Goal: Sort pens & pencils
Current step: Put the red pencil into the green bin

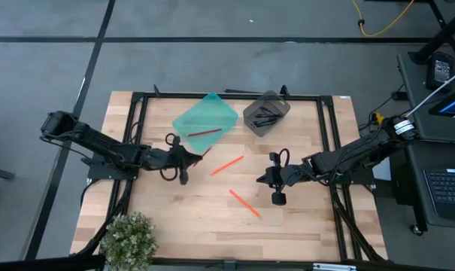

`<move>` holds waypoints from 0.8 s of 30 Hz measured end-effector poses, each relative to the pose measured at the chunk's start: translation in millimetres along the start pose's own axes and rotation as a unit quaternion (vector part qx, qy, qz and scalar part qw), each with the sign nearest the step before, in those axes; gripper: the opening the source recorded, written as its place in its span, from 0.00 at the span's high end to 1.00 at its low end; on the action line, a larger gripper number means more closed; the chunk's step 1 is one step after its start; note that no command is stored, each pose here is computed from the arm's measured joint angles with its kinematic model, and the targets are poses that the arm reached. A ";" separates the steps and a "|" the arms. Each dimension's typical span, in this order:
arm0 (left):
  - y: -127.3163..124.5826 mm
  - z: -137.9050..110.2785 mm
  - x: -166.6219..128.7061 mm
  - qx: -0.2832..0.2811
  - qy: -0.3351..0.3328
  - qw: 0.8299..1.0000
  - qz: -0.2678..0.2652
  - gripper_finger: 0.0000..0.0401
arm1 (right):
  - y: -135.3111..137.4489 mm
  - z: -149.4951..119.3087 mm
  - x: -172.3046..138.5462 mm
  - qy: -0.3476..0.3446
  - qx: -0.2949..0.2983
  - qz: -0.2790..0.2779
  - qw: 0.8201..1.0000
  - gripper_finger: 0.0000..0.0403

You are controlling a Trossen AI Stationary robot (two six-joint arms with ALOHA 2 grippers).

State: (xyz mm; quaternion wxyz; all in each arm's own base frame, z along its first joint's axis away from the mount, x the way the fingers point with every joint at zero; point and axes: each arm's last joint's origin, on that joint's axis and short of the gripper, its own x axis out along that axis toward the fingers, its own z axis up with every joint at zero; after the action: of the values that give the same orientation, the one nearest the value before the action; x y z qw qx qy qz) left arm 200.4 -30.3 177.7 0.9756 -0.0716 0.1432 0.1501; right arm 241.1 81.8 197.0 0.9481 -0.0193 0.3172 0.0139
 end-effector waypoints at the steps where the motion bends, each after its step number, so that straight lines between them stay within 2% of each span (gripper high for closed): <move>1: 1.0 0.3 0.0 -0.003 -0.005 1.000 0.017 0.98 | -0.1 0.0 0.0 0.000 0.000 0.000 1.000 0.96; 6: 5.4 1.7 -0.4 -0.008 -0.028 0.995 0.096 0.98 | -0.1 0.0 0.0 0.000 0.000 0.000 1.000 0.96; 10: 8.3 3.7 -0.7 -0.011 -0.045 0.989 0.138 0.98 | -0.1 0.1 0.0 0.000 0.000 0.000 1.000 0.96; 20: 30.5 8.2 6.5 -0.023 -0.050 0.977 0.205 0.98 | 0.0 0.1 0.0 -0.001 -0.001 0.000 1.000 0.96; 24: 40.9 9.0 11.0 -0.020 -0.042 0.976 0.213 0.98 | 0.0 0.3 0.0 -0.002 -0.011 0.000 1.000 0.96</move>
State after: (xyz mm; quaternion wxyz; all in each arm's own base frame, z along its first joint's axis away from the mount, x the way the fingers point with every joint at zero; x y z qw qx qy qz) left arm 199.9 13.0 179.0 0.9248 -0.0526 0.1115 0.3599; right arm 241.3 81.8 197.3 0.9483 -0.0296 0.3154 0.0171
